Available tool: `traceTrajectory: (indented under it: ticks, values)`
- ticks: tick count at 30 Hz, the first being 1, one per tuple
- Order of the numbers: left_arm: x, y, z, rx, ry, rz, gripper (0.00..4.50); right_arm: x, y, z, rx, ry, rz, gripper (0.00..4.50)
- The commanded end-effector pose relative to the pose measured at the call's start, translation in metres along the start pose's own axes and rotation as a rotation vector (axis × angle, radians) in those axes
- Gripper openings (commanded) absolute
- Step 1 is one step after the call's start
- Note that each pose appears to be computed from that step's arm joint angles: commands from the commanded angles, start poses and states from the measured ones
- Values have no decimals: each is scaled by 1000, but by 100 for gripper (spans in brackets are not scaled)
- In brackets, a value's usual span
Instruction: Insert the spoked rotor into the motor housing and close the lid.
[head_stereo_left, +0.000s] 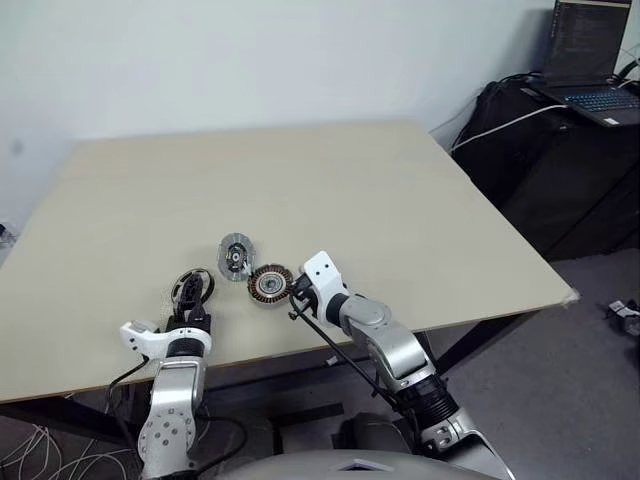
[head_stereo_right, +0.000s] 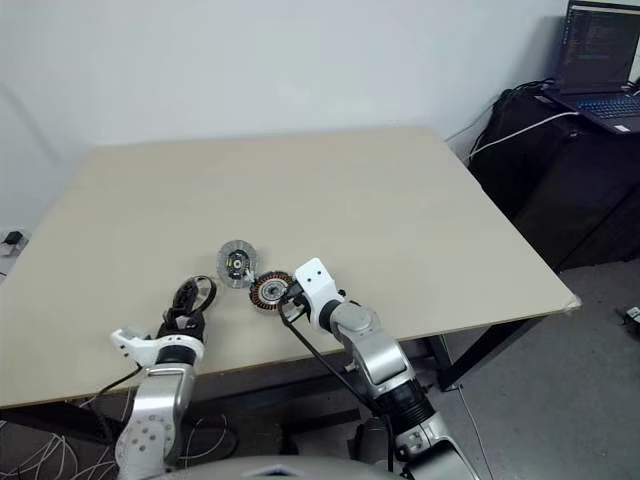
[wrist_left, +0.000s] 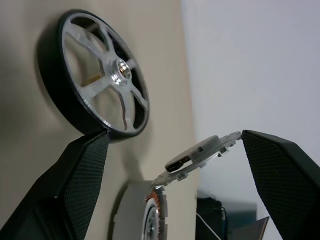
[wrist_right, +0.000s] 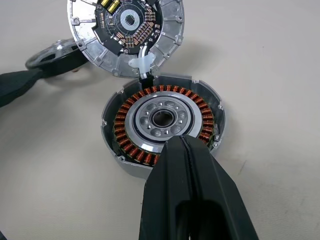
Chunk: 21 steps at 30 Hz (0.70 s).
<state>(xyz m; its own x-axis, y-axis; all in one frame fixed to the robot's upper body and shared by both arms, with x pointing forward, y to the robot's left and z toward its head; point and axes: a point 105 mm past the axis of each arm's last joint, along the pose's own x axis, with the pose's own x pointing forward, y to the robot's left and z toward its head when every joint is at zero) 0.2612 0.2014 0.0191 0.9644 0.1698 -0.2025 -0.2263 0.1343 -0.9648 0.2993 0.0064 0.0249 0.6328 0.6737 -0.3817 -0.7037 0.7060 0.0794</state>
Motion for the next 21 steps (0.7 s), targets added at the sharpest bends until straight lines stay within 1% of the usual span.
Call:
traceTrajectory:
  ticks: [1,6,13,21]
  values:
    - [3,-11,-20,-148,-12,-20,450,-2,2,19,-12,-69,3,1]
    - [3,-12,-23,-160,6,-27,450,-2,1,19,-12,-70,1,1]
    - [0,7,-25,-162,3,75,450,-3,-1,20,-13,-73,-5,1]
    - [0,13,-15,-172,-66,90,450,-2,-2,20,-16,-72,-3,1]
